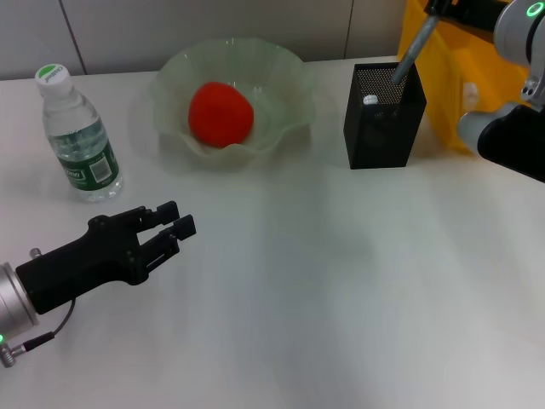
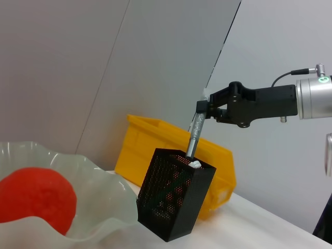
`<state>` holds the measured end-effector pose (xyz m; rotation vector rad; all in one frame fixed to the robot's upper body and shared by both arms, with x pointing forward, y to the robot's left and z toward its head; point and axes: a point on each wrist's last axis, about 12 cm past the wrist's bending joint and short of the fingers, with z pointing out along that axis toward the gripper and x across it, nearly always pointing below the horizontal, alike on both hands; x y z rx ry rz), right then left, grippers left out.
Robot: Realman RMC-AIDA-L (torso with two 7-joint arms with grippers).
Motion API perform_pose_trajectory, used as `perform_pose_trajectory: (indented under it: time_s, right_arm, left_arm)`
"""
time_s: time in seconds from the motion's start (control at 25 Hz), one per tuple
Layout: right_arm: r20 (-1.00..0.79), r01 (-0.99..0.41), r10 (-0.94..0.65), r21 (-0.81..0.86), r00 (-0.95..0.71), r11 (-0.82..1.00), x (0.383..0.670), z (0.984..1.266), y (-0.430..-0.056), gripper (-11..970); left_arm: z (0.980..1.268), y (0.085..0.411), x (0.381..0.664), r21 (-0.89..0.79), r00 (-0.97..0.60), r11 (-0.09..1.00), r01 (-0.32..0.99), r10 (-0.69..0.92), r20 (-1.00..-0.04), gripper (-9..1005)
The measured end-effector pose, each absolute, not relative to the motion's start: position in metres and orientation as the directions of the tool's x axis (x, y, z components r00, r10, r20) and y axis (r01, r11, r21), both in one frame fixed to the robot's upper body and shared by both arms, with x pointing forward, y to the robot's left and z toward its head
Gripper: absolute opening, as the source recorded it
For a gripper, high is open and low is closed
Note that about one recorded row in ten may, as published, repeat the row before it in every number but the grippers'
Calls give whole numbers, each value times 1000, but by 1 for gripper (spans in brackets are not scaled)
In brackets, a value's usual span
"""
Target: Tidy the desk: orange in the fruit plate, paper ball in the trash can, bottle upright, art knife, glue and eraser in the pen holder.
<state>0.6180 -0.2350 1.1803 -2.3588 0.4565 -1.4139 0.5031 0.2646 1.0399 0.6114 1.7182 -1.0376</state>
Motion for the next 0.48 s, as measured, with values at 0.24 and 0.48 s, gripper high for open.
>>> perform_pose_trajectory:
  time_s: [0.24,0.48]
  right_arm:
    - [784,-84,-424,-436,454,-896,619,1174,-235,140]
    - [782,-88,-419,-429,461,-899,619,1167,-236,140]
  left_arm:
    - [1038,264,501,-364,-380,504,784,-75,-922,366]
    - [1038,264,501,-365,-380,503,783,-76,-922,366]
